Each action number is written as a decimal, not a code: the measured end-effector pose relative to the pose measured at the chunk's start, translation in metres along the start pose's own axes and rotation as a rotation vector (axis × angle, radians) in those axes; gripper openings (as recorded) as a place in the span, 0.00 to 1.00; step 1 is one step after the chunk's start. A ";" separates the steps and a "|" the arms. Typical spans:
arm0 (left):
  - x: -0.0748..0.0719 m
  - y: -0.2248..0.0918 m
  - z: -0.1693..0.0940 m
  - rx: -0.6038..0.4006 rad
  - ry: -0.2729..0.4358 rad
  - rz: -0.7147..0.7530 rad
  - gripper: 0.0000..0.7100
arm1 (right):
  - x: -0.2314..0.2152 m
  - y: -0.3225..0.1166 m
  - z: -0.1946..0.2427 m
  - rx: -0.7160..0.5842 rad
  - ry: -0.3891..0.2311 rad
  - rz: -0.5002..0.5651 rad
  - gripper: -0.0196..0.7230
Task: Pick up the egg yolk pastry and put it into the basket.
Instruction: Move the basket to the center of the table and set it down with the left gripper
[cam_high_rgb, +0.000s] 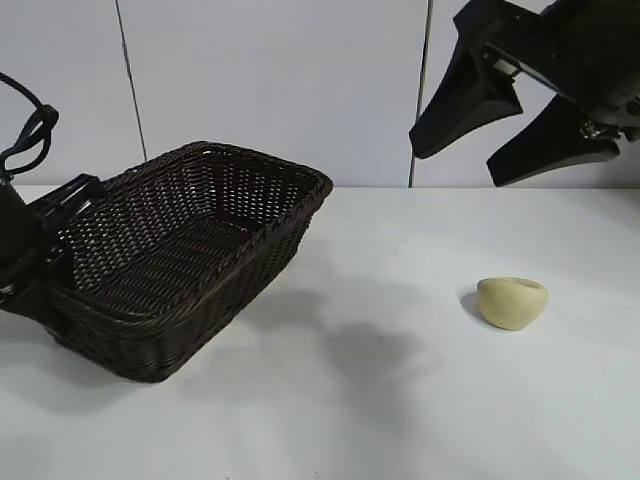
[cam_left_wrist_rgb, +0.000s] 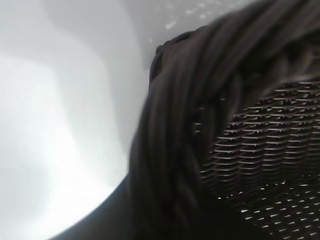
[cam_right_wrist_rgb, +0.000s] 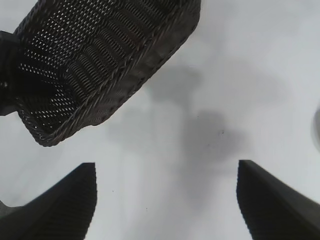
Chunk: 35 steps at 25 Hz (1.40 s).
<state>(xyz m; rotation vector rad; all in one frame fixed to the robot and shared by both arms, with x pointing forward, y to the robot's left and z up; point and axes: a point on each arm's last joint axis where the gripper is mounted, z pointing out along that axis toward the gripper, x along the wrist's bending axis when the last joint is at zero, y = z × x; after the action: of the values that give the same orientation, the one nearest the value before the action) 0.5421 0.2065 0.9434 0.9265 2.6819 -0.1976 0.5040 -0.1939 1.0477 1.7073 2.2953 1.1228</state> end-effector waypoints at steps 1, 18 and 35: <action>-0.001 0.002 -0.003 0.002 0.002 0.019 0.14 | 0.000 0.000 0.000 0.000 0.000 0.000 0.77; -0.034 0.014 -0.042 0.092 -0.088 0.479 0.14 | 0.000 0.000 0.000 -0.001 0.000 0.000 0.77; -0.058 0.040 -0.028 0.273 -0.082 0.928 0.14 | 0.000 0.000 0.000 0.002 0.001 -0.003 0.77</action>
<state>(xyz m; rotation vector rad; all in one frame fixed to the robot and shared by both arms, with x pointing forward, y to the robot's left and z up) 0.6035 0.2105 0.9872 2.0549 1.9077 -0.3713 0.5039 -0.1939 1.0479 1.7036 2.2991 1.1216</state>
